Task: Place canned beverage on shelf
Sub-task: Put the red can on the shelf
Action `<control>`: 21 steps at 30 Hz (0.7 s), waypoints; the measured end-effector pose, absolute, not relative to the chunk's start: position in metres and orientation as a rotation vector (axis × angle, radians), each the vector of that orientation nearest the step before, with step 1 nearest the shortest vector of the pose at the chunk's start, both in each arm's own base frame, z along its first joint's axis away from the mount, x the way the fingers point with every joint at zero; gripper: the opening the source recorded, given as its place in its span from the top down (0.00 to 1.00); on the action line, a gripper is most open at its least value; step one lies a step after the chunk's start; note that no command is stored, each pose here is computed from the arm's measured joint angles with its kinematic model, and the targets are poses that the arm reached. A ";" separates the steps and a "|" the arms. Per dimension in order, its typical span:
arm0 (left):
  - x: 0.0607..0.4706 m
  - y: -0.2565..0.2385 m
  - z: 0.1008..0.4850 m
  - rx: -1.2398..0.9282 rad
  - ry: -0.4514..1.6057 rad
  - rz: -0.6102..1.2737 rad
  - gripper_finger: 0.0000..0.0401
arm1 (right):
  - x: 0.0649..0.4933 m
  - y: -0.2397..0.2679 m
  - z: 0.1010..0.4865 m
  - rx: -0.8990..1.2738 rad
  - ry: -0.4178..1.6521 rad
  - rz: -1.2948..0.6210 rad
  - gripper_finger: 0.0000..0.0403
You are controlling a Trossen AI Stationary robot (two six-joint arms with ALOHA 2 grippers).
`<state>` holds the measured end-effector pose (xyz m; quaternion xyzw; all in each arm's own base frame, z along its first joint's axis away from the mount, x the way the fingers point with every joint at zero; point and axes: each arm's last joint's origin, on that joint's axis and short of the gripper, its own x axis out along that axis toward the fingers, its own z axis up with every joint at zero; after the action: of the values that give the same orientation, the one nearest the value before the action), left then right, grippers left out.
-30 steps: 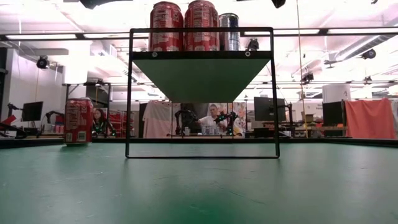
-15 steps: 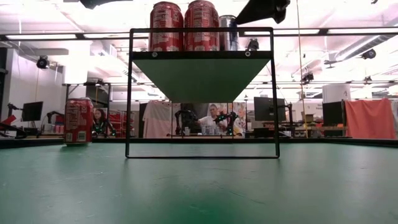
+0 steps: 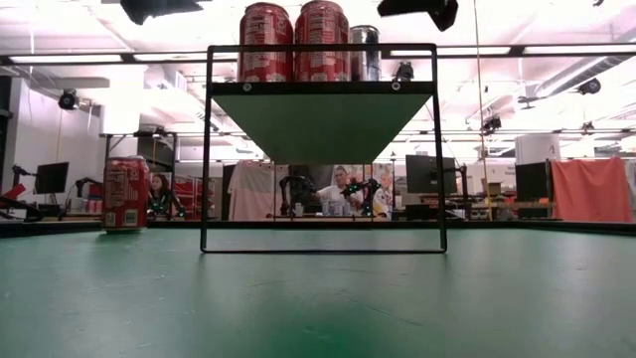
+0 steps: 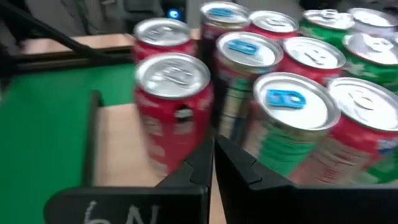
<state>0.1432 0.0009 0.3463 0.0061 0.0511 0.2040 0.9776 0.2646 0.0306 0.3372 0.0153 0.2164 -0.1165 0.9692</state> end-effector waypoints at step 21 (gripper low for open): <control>0.139 0.078 0.307 -0.298 1.017 1.213 0.31 | 0.262 0.054 0.354 0.018 0.390 -0.145 0.98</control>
<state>0.1392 0.0778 0.3069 -0.1336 0.4551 0.5431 0.6929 0.2619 0.0537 0.3545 0.0088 0.1935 -0.0718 0.9784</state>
